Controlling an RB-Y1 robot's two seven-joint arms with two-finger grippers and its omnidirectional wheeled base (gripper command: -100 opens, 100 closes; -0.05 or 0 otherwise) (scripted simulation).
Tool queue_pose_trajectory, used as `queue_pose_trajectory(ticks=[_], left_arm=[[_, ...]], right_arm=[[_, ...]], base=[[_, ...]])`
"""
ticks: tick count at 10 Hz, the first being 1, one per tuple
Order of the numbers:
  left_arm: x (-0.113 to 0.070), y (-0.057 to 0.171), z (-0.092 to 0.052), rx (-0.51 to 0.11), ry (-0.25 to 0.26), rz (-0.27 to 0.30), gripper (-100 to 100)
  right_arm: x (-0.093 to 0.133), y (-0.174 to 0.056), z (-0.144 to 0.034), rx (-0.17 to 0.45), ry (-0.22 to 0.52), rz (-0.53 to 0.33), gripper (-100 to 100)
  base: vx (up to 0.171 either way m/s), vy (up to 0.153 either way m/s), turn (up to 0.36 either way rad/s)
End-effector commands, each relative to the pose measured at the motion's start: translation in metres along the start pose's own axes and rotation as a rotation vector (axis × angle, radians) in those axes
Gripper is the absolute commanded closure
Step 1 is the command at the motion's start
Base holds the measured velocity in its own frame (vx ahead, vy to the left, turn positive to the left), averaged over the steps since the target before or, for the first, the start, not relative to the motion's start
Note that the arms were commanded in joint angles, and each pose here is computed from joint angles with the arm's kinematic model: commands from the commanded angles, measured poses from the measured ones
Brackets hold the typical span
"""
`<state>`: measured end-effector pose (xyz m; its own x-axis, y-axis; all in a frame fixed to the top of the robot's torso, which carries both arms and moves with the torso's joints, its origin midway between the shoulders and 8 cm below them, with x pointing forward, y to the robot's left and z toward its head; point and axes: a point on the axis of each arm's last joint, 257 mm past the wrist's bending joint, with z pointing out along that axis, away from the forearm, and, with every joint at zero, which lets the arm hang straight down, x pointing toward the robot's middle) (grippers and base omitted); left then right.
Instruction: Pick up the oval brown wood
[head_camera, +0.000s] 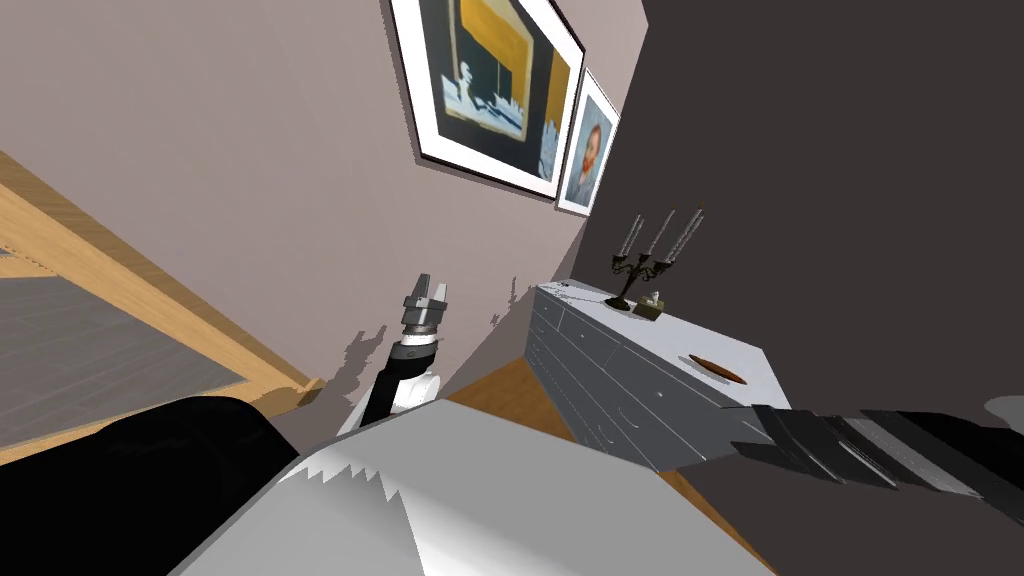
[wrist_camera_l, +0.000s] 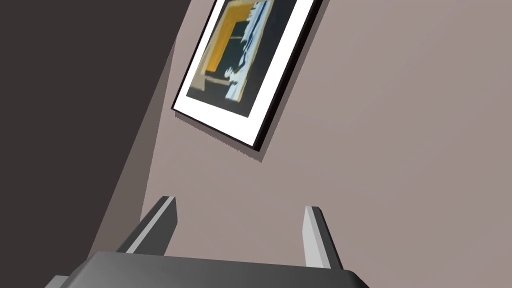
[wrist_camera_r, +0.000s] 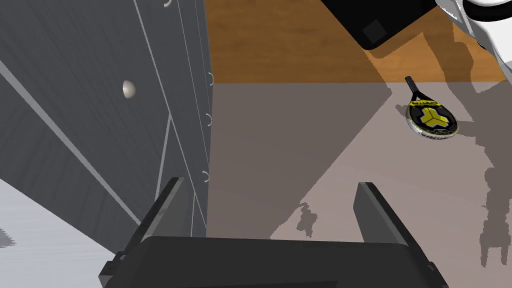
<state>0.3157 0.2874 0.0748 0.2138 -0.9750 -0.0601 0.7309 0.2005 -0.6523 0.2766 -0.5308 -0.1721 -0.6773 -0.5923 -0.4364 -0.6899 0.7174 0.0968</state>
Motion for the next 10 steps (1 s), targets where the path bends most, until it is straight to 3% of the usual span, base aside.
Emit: queue_pose_trajectory(ticks=[1,2,3,4,5,6,8,10], left_arm=[[0.000,0.000,0.000,0.000,0.000,0.000,0],[0.000,0.000,0.000,0.000,0.000,0.000,0],[0.000,0.000,0.000,0.000,0.000,0.000,0],[0.000,0.000,0.000,0.000,0.000,0.000,0],[0.000,0.000,0.000,0.000,0.000,0.000,0],[0.000,0.000,0.000,0.000,0.000,0.000,0],[0.000,0.000,0.000,0.000,0.000,0.000,0],[0.000,0.000,0.000,0.000,0.000,0.000,0]], right_arm=[[0.002,-0.005,-0.010,0.015,0.042,-0.011,-100],[0.012,-0.012,-0.027,0.038,0.110,-0.015,-100],[0.011,-0.013,-0.028,0.041,0.115,-0.018,-100],[0.021,-0.020,-0.044,0.062,0.182,-0.020,-100],[0.021,-0.020,-0.044,0.062,0.182,-0.020,-100],[0.030,-0.024,-0.058,0.079,0.243,-0.019,-100],[0.047,-0.029,-0.078,0.097,0.344,-0.008,-100],[0.064,-0.027,-0.087,0.092,0.415,0.013,-100]], base=[[0.065,-0.023,0.103],[0.087,-0.043,0.166],[0.083,-0.048,0.070],[0.091,-0.053,0.134],[0.074,-0.058,0.074],[0.094,-0.078,0.120],[0.135,-0.139,0.239],[0.132,-0.129,0.158]])
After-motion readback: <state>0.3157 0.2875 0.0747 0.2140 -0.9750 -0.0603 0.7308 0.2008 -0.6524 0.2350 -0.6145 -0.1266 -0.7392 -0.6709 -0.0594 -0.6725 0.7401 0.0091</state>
